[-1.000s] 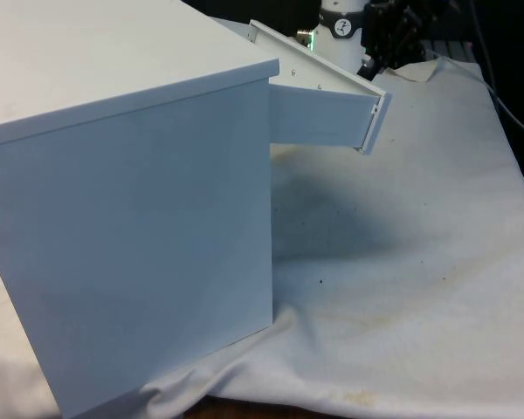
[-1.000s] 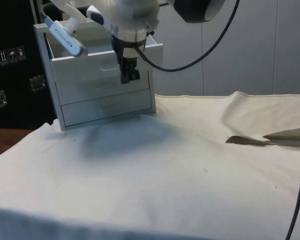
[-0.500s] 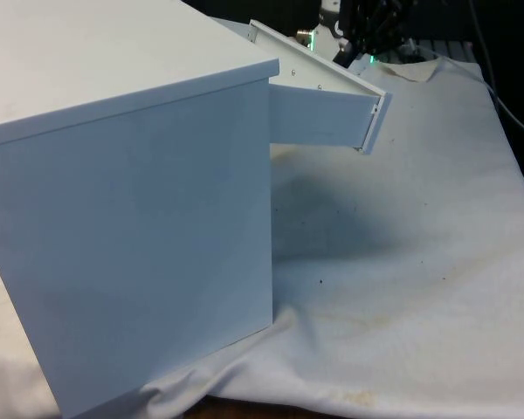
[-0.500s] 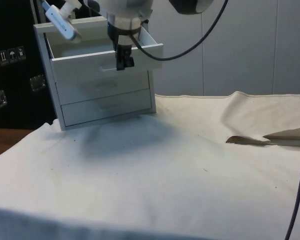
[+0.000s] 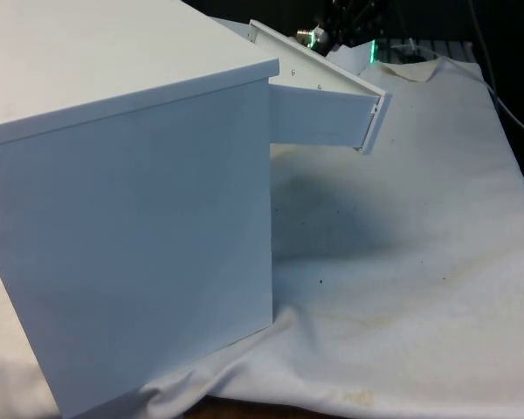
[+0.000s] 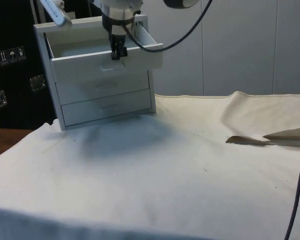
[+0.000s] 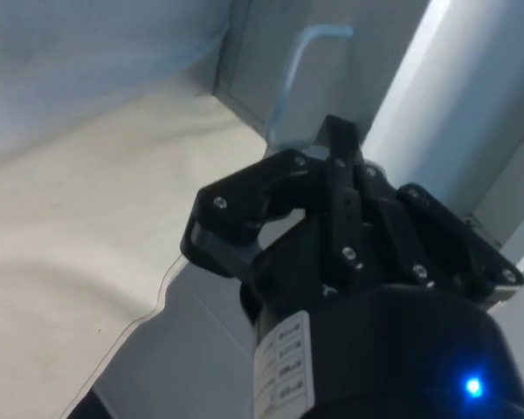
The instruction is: Open the drawer, then close it.
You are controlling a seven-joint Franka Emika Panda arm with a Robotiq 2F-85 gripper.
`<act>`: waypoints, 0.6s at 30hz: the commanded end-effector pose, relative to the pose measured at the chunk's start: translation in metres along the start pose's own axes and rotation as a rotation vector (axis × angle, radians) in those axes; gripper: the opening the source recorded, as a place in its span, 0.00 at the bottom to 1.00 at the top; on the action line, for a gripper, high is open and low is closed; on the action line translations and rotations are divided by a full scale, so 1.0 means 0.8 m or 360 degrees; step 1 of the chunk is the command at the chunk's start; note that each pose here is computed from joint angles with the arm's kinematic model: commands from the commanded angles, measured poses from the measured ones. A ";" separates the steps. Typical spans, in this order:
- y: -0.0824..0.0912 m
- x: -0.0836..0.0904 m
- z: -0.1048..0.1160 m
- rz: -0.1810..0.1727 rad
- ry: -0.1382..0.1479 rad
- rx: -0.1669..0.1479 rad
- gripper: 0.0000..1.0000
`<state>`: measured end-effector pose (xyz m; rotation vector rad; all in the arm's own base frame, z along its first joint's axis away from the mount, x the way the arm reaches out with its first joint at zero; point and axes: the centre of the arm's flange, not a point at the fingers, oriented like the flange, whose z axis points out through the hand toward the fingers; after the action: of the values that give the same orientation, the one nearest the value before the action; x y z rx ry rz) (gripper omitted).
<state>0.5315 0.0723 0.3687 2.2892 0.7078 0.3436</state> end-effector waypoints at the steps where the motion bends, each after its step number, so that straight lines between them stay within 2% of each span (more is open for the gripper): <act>1: 0.010 0.001 0.004 0.0000 0.0017 -0.0008 0.00; 5: 0.027 -0.002 0.008 0.0012 0.0023 -0.0014 0.00; 6: 0.014 0.001 0.002 0.0015 0.0012 -0.0005 0.00; 7: 0.031 -0.002 0.007 0.0013 0.0025 -0.0017 0.00; 9: 0.041 -0.003 0.004 0.0020 0.0032 -0.0021 0.00; 14: 0.059 -0.004 0.001 0.0024 0.0040 -0.0031 0.00; 15: 0.055 -0.004 0.001 0.0030 0.0025 -0.0030 0.00; 18: 0.074 -0.006 0.003 0.0034 0.0045 -0.0041 0.00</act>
<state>0.5501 0.0362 0.4065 2.2739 0.6823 0.3832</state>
